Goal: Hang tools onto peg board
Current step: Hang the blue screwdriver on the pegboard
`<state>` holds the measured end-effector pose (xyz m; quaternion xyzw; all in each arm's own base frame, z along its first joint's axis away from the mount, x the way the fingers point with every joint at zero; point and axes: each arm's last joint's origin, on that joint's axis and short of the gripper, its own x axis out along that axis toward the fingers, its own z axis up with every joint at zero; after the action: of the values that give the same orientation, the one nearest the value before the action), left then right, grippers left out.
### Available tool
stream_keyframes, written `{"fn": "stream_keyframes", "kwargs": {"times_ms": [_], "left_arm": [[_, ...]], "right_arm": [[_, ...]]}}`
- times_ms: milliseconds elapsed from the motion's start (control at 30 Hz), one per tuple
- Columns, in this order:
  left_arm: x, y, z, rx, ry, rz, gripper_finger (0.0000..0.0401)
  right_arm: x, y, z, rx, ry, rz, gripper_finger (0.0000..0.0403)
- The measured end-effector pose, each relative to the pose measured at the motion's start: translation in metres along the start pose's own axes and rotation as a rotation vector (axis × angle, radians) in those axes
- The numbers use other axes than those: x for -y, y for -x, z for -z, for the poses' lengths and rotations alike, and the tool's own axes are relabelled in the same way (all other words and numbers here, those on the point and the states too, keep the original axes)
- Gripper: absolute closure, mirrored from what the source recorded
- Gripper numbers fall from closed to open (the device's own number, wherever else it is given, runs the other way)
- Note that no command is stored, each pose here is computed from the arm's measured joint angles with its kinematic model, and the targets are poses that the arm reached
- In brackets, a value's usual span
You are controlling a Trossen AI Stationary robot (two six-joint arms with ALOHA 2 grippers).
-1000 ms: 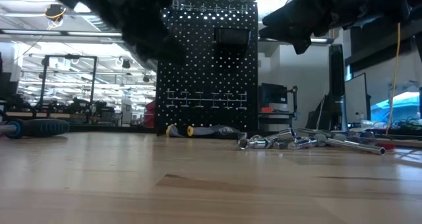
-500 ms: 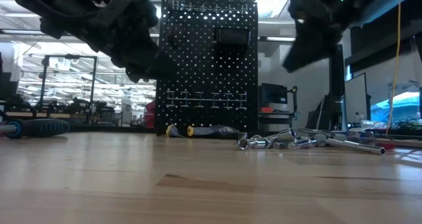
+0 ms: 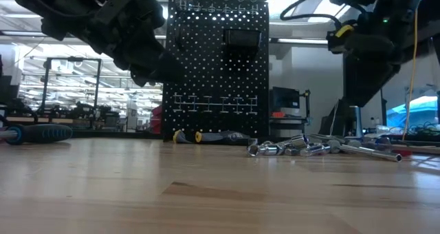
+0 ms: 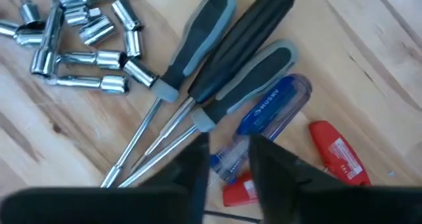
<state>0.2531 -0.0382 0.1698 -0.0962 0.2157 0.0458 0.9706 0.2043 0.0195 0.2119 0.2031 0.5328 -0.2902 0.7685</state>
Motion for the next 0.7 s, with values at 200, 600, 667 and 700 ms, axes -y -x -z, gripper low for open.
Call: {"fn": "stream_keyframes", "kwargs": {"times_ms": [200,600,667,700], "left_arm": [[0.000,0.000,0.001,-0.008,0.007,-0.002,0.0233],[0.000,0.000,0.003,-0.027,0.001,-0.004,0.0233],[0.000,0.000,0.003,-0.026,0.000,-0.004,0.0233],[0.000,0.000,0.003,-0.026,-0.001,-0.004,0.0233]], "right_arm": [[0.002,0.000,0.002,-0.021,-0.073,0.016,0.0385],[0.015,-0.023,0.022,-0.078,-0.152,0.103,0.0168],[0.015,-0.030,0.025,-0.060,-0.159,0.083,0.0153],[0.015,-0.034,0.025,-0.051,-0.168,0.069,0.0149]]}}
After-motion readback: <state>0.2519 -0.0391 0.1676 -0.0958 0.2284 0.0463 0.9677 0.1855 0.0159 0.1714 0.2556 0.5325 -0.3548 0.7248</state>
